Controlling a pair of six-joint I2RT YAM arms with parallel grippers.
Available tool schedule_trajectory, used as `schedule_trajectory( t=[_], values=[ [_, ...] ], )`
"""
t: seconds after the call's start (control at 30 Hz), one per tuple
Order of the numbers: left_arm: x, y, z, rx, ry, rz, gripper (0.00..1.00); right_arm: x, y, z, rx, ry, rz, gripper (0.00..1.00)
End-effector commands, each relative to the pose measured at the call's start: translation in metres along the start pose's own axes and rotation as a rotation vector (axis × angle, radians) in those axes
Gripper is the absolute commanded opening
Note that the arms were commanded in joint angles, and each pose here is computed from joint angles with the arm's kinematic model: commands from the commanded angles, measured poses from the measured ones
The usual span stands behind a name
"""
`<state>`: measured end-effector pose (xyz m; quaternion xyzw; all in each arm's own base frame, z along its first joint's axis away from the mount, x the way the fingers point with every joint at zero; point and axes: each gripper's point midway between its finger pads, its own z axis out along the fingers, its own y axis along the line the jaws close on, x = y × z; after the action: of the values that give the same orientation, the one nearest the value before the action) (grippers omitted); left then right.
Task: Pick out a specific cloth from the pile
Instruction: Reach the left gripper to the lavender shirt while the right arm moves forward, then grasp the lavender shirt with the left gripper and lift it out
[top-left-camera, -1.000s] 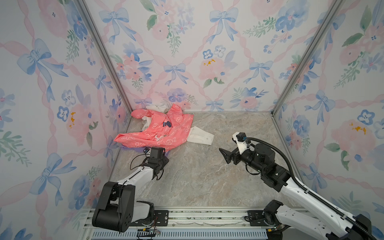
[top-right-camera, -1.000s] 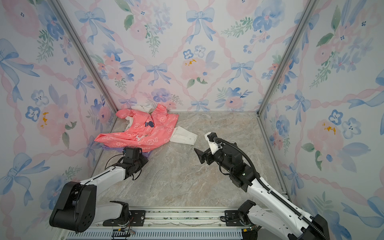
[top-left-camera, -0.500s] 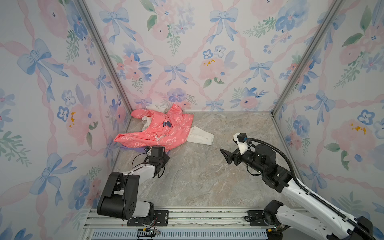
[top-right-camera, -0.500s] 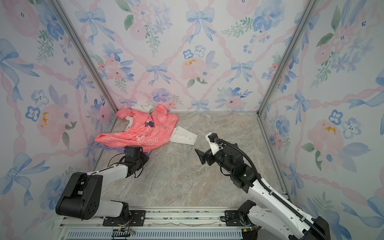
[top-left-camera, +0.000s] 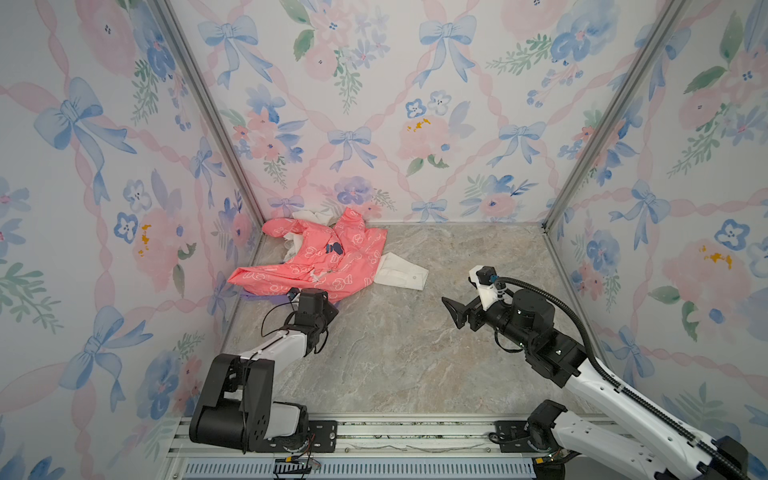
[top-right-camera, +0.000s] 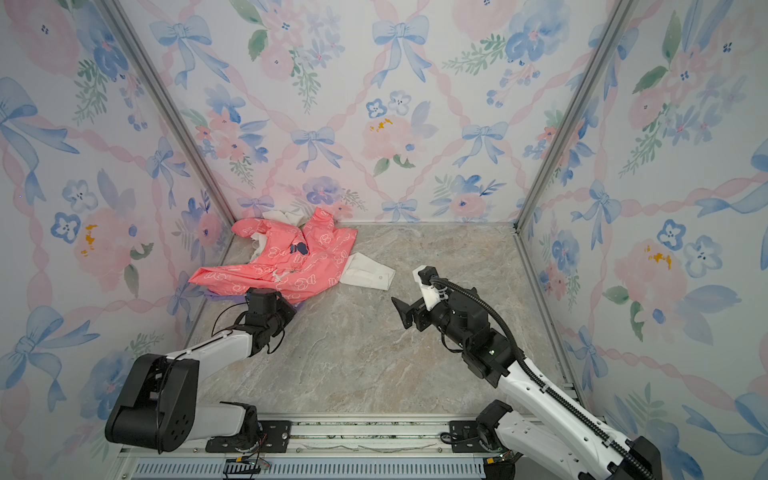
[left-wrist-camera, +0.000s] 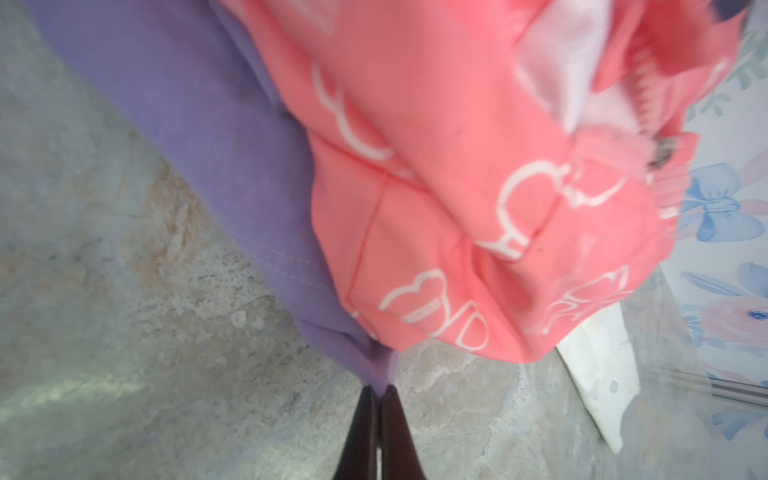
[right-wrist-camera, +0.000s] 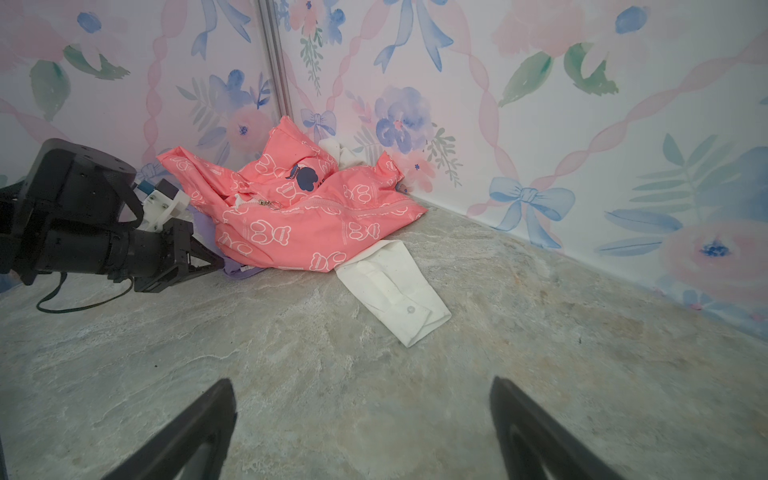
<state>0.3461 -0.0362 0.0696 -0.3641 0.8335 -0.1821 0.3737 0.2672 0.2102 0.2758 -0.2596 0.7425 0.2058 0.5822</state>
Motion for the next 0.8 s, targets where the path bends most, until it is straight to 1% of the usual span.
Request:
schedule_trajectory(
  t=[0.0, 0.33, 0.47, 0.63, 0.77],
  values=[
    [-0.021, -0.024, -0.017, 0.076, -0.059, 0.024, 0.0, 0.01, 0.001, -0.002, 0.002, 0.028, -0.001, 0.97],
    [-0.068, -0.077, -0.059, 0.203, -0.181, 0.084, 0.0, 0.01, 0.002, -0.001, -0.004, 0.028, 0.004, 0.97],
    [-0.093, -0.108, -0.081, 0.27, -0.239, 0.092, 0.0, 0.01, 0.003, 0.0, -0.008, 0.026, 0.007, 0.97],
    [-0.116, -0.142, -0.104, 0.346, -0.271, 0.116, 0.0, 0.008, 0.006, 0.002, -0.021, 0.033, 0.011, 0.97],
    [-0.132, -0.161, -0.121, 0.384, -0.311, 0.122, 0.0, 0.007, 0.006, 0.001, -0.025, 0.023, 0.019, 0.97]
  ],
)
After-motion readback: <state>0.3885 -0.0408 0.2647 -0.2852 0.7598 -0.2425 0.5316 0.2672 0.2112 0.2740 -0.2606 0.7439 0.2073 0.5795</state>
